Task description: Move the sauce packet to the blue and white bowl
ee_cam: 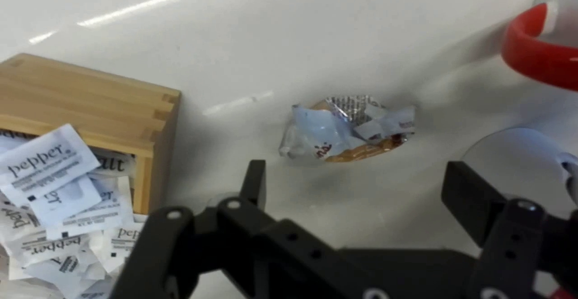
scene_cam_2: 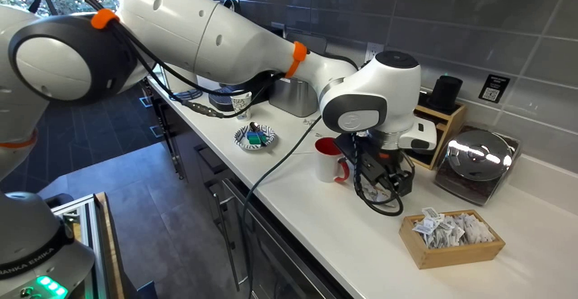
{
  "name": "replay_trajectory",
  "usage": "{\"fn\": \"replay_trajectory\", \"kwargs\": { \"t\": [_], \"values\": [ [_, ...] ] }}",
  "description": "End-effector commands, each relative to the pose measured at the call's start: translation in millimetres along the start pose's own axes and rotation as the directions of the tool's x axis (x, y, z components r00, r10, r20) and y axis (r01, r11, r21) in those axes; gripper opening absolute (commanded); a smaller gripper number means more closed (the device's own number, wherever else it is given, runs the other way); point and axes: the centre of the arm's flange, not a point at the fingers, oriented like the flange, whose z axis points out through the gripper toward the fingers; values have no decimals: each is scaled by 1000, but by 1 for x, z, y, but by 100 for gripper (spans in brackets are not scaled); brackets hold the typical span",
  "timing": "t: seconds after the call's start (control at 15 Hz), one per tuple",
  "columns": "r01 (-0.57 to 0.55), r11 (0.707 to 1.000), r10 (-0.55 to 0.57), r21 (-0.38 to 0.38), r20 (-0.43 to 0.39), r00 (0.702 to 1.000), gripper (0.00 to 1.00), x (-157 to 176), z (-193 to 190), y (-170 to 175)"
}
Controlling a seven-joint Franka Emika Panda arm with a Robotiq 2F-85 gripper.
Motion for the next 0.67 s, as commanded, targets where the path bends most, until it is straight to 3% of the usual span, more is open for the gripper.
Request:
{"fn": "replay_trajectory", "kwargs": {
  "t": [0.0, 0.07, 0.13, 0.27, 0.6],
  "values": [
    [-52, 997, 56, -56, 70, 996, 100, 15, 22, 0],
    [-58, 996, 63, -65, 87, 994, 98, 14, 26, -2],
    [-62, 996, 69, -67, 100, 993, 75, 14, 30, -3],
    [-77, 995, 84, -66, 111, 990, 70, 14, 37, -7],
    [-99, 993, 108, -71, 135, 985, 31, 17, 38, -12]
  ]
}}
